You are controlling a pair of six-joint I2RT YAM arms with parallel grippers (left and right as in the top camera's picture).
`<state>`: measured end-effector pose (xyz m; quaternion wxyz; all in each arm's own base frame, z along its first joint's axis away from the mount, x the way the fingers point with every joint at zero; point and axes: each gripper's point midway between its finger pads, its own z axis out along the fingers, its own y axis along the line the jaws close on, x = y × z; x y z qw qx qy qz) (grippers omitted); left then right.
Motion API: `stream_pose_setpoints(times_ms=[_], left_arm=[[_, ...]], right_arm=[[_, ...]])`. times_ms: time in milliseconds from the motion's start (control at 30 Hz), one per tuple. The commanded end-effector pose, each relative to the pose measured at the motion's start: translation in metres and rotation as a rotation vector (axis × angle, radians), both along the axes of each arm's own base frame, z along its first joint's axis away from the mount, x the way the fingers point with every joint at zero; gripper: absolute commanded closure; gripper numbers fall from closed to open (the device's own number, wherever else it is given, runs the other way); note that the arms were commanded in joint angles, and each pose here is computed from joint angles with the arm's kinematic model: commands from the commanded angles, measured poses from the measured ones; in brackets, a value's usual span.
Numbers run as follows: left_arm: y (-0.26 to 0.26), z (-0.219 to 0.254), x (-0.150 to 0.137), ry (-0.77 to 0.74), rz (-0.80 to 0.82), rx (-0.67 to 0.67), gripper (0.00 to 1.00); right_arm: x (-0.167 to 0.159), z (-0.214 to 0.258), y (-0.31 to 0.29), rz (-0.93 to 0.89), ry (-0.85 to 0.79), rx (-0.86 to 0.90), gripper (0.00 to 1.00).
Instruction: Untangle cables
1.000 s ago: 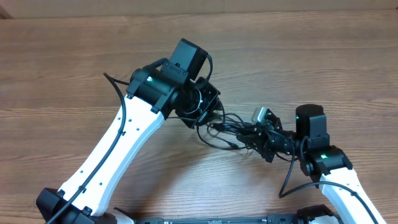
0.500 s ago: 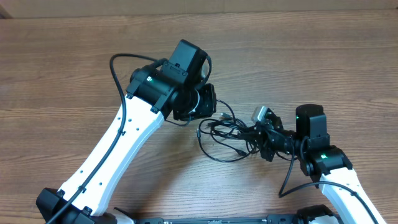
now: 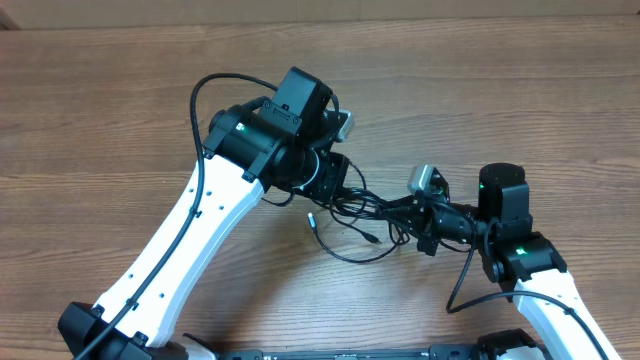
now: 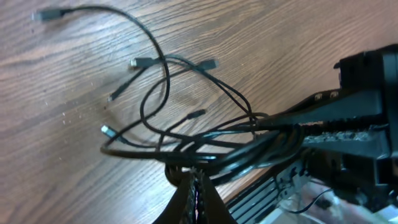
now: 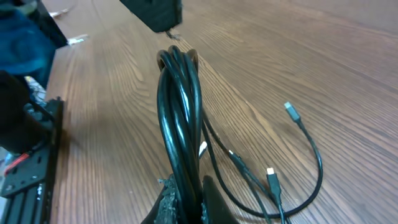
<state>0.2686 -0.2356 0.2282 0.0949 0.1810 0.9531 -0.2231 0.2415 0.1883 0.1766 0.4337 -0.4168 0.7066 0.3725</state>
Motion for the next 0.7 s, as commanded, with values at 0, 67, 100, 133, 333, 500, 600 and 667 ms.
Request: stream_pose_setpoints(times_ms=[0,67,100,133,333,500,600,667], left_arm=[[-0.006,0.013,-0.002,-0.086,-0.126,-0.020,0.96],[-0.006,0.013,0.000,-0.098,-0.134,-0.022,0.96],[-0.007,0.014,0.000,-0.101,-0.134,-0.024,0.96],[-0.007,0.014,0.001,-0.104,-0.134,-0.025,0.96],[-0.016,0.018,-0.009,-0.109,-0.228,-0.071,0.96],[-0.020,0.018,-0.019,-0.105,-0.297,-0.082,0.96],[-0.017,0.017,-0.018,-0.096,-0.277,-0.070,0.96],[-0.013,0.016,-0.015,-0.073,-0.232,-0.071,0.96]], right_arm=[[-0.006,0.019,0.008,0.051,0.011,0.070,0.96],[-0.012,0.026,0.012,0.099,0.002,0.104,0.96],[-0.014,0.027,0.012,0.111,-0.001,0.111,0.96],[-0.014,0.028,0.013,0.115,0.000,0.115,0.96],[-0.012,0.033,0.014,0.109,0.007,0.133,0.96],[-0.011,0.034,0.014,0.107,-0.004,0.133,0.96],[-0.006,0.031,0.012,0.074,-0.007,0.114,0.96],[-0.001,0.028,0.010,0.044,-0.004,0.101,0.96]])
